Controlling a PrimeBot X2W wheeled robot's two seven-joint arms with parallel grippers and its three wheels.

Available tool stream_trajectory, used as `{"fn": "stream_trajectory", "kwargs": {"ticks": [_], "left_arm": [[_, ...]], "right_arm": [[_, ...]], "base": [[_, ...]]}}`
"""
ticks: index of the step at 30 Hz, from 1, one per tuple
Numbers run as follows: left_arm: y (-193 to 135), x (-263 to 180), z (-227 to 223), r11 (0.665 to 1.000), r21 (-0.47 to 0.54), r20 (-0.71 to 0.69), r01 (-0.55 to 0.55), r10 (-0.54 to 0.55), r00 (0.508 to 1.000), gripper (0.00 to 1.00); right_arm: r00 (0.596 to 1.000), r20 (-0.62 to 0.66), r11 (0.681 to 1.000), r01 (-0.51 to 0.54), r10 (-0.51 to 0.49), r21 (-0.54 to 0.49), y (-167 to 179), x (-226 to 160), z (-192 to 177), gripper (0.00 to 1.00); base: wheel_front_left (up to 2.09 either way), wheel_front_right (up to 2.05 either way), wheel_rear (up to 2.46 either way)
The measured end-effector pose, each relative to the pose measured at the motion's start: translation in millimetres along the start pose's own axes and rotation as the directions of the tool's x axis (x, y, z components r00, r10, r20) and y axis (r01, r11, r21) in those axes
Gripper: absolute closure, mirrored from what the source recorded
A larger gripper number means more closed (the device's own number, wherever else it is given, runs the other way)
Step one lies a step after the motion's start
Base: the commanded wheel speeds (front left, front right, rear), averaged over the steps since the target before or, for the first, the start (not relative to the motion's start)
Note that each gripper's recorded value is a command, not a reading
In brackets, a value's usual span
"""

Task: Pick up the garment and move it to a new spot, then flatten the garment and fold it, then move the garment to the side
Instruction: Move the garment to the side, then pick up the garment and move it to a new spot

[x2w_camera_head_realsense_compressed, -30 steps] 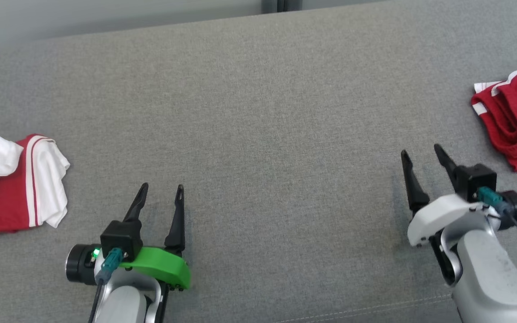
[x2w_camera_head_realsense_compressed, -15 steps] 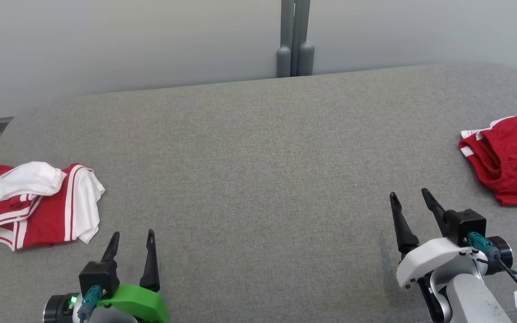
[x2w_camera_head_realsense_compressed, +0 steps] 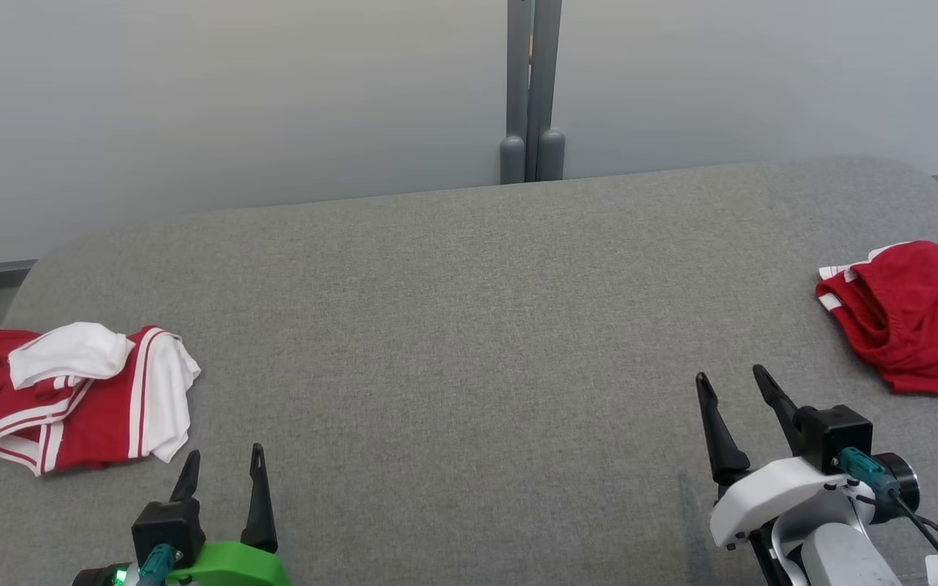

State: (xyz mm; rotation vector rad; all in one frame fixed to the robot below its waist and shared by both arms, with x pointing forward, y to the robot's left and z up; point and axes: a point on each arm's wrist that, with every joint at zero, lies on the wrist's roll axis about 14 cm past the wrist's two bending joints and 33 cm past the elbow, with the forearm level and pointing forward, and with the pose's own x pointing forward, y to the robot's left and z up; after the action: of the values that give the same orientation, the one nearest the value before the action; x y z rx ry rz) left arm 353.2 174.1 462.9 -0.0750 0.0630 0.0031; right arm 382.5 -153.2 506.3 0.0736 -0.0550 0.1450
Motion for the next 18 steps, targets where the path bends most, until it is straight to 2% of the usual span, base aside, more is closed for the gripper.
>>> {"fn": "stream_trajectory", "kwargs": {"ticks": [12,18], "left_arm": [[1,-2,-4,1.0,0.011,-0.012,0.001,-0.001,1.0,0.0],[17,-10,-9,0.999,0.004,-0.023,-0.054,0.054,0.998,0.0]], "right_arm": [[1.0,-0.011,1.0,-0.013,0.013,0.004,5,1,-4,0.0],[0.997,-0.027,0.997,-0.072,0.072,0.003,24,10,-9,0.0]], "base": [[0.0,0.0,0.0],[0.0,0.0,0.0]]}}
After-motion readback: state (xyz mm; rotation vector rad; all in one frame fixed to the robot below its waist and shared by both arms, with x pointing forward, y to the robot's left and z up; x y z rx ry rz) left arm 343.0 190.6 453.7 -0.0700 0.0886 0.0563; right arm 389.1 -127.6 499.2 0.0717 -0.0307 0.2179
